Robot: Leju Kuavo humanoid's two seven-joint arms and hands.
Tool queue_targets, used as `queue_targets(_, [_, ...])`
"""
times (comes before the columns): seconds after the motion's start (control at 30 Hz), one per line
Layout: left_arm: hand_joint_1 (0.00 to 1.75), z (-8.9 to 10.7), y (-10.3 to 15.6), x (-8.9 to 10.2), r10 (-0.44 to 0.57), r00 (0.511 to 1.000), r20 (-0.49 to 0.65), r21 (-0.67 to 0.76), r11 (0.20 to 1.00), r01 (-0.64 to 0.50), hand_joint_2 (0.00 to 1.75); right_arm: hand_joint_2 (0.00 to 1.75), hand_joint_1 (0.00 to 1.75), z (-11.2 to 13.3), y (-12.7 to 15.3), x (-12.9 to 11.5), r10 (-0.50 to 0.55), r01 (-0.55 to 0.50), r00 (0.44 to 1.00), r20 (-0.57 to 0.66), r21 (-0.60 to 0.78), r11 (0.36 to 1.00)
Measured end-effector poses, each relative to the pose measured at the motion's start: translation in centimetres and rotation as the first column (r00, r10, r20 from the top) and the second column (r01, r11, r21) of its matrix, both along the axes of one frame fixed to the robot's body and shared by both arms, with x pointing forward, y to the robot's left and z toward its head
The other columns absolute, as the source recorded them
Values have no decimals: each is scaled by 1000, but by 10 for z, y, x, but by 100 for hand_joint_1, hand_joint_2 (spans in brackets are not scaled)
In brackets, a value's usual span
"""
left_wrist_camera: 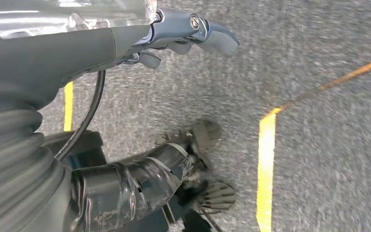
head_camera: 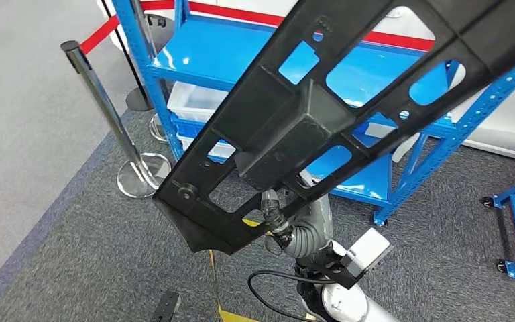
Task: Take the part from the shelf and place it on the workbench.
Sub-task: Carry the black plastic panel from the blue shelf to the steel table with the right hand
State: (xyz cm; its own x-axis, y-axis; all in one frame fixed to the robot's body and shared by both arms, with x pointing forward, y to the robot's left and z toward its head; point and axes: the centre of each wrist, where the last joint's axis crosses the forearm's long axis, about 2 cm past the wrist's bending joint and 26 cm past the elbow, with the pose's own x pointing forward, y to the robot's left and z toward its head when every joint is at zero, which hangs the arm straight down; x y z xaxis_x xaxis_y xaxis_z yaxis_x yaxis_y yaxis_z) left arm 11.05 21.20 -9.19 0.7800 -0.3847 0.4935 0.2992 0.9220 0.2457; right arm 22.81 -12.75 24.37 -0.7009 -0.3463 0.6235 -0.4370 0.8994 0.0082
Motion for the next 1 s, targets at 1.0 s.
queue_targets(1.0, [0,-3,0,-10,-6,999,-47,16,1000,7,175,175,175,-5,1,-2,45,-45,999,-7,-8,999])
